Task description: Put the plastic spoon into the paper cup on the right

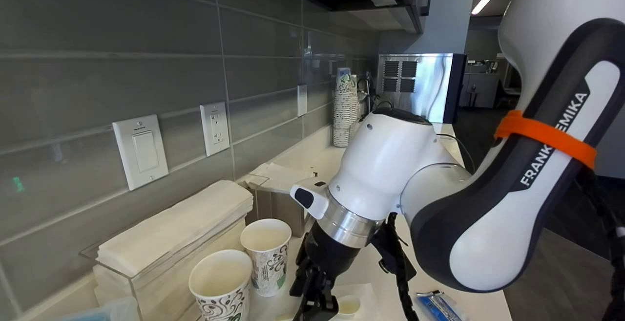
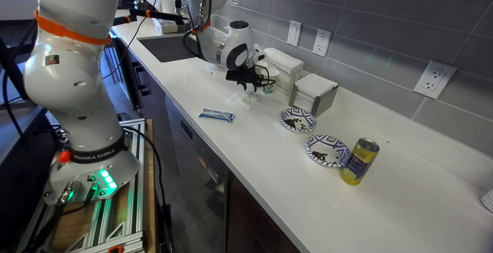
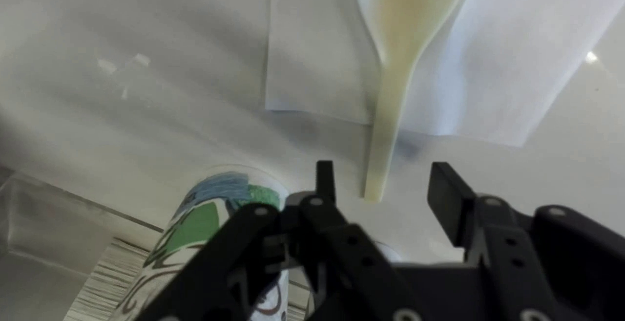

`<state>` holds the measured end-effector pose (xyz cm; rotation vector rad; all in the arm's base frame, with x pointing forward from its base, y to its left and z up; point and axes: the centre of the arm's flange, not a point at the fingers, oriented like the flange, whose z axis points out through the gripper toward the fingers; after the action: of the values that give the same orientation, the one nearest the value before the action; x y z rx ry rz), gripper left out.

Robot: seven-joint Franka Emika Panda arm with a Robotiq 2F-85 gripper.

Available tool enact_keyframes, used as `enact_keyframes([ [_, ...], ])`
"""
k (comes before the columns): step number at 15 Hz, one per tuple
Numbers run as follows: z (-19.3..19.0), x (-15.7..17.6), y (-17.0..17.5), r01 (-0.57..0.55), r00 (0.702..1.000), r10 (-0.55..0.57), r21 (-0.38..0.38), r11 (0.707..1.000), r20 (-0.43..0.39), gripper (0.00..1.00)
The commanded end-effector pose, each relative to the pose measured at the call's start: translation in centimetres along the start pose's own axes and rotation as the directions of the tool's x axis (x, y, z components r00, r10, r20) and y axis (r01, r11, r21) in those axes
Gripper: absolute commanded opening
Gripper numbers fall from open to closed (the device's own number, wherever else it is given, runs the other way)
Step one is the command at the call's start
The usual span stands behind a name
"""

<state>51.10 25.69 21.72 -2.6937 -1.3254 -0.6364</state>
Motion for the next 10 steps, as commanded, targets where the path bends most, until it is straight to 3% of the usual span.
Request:
enact_keyframes([
  [1,1.4,0.0,0.2,0.024,0.999,-0.024,0.004,1.0,-0.023,0.23],
  [5,2.0,-0.3,0.3,0.015,1.0,-0.014,0.007,1.0,-0.027,0.0],
  [10,0.0,0.5,0.0,0.002,1.0,-0.002,-0.011,1.0,-0.025,0.03],
])
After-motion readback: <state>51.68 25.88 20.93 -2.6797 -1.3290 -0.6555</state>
